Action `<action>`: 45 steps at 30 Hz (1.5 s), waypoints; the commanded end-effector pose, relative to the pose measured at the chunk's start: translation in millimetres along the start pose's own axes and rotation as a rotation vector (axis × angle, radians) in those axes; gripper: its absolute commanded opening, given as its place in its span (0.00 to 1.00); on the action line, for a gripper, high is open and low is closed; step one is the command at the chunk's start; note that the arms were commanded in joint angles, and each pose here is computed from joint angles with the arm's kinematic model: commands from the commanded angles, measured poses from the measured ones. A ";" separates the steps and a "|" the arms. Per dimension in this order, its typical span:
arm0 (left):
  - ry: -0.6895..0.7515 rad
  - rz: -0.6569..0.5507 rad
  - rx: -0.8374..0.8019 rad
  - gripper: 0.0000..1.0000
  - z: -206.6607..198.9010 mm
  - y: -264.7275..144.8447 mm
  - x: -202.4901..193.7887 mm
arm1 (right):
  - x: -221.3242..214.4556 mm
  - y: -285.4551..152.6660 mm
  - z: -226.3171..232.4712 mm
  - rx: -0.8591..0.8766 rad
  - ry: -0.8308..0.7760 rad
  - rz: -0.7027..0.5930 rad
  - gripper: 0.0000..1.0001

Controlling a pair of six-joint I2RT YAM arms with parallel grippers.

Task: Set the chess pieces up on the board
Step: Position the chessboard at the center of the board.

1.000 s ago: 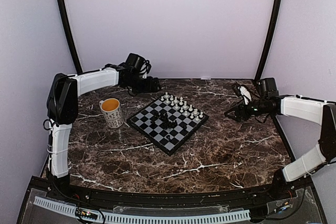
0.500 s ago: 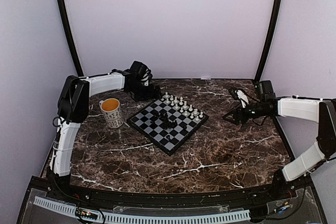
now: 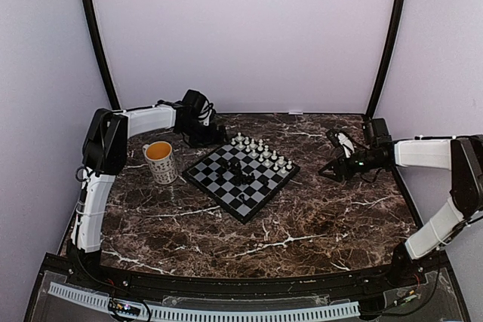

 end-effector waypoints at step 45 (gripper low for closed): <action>0.025 0.224 -0.234 0.93 -25.8 -45.7 -114.8 | 1.7 19.0 -8.6 0.083 0.048 0.013 0.57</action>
Point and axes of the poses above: each gripper's point midway between its finger pads, its own y axis out along the fingers, its own z axis along the line the jaws close on, x = y × z, the point moved 10 cm from there along -y, back along the fingers, and after that the axes turned 9 degrees about -y, right-handed, at the moved point
